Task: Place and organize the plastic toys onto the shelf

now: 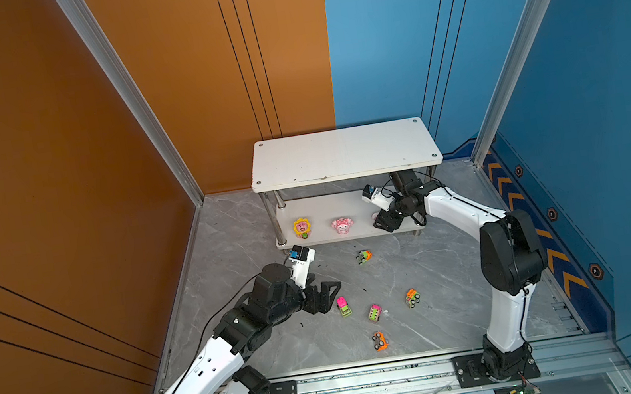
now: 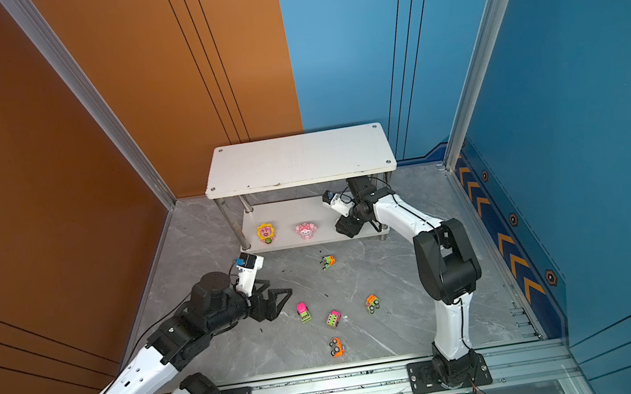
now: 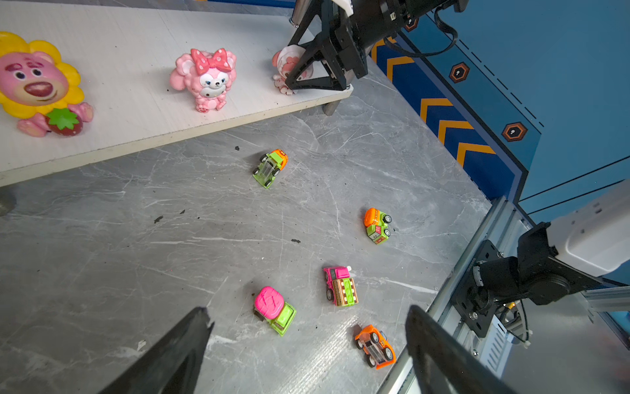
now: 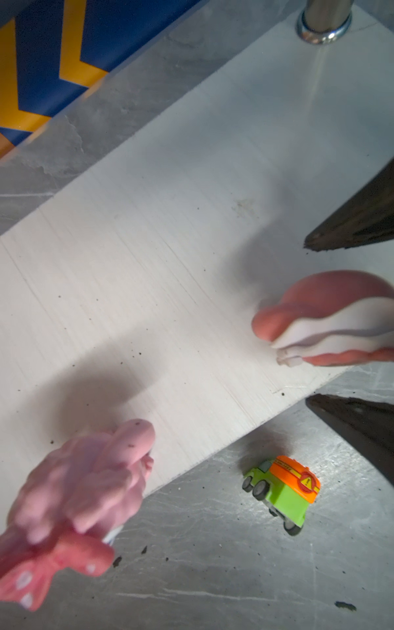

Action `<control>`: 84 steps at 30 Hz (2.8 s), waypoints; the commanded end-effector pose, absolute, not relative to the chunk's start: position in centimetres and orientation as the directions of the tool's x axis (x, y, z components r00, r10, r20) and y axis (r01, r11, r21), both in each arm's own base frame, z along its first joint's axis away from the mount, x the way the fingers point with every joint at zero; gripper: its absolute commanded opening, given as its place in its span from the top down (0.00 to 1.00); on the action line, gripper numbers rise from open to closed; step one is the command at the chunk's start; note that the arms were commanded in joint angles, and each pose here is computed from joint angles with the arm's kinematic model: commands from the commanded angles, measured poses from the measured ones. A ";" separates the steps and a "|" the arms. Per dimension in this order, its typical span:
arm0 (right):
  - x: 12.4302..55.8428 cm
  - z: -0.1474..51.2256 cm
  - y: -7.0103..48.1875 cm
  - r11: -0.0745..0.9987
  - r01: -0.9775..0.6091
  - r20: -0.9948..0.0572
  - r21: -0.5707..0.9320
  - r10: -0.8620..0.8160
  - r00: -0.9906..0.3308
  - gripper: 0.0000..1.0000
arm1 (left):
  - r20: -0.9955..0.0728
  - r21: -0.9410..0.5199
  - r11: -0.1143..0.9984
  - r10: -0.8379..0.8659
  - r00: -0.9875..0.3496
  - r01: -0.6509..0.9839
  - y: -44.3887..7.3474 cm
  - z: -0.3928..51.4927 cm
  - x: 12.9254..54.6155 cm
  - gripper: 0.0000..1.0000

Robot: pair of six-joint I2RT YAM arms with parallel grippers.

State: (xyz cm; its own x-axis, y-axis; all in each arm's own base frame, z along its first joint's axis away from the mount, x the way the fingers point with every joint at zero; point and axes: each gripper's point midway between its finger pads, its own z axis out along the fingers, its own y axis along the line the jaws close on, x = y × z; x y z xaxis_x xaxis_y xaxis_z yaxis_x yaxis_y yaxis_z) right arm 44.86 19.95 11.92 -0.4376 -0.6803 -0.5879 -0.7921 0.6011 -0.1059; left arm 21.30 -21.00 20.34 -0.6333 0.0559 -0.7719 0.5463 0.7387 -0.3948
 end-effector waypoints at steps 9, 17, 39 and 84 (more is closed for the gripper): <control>44.1 15.9 19.8 0.691 -0.709 -0.708 -0.140 -0.571 -0.416 0.30 | -0.782 -0.414 0.718 0.034 -0.622 0.559 -20.9 20.8 20.9 0.09; 42.2 16.3 19.8 0.707 -0.698 -0.734 -0.118 -0.536 -0.418 0.30 | -0.787 -0.418 0.711 0.029 -0.617 0.566 -20.9 21.2 20.7 0.09; 40.1 14.3 20.1 0.738 -0.674 -0.743 -0.045 -0.476 -0.471 1.00 | -0.797 -0.414 0.705 0.026 -0.604 0.576 -20.7 21.3 20.4 0.09; 40.7 13.5 17.9 0.820 -0.567 -0.729 -0.073 -0.433 -0.531 1.00 | -0.803 -0.394 0.737 0.015 -0.596 0.549 -20.1 21.3 20.9 0.09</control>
State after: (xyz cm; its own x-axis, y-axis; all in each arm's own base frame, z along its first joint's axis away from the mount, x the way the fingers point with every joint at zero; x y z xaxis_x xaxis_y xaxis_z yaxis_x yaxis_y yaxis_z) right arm 41.84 17.83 12.06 -0.5409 -0.4637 -0.7017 -0.6009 0.7968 -0.0633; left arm 20.55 -20.69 21.16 -0.6056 0.0319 -0.7951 0.5678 0.7174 -0.4037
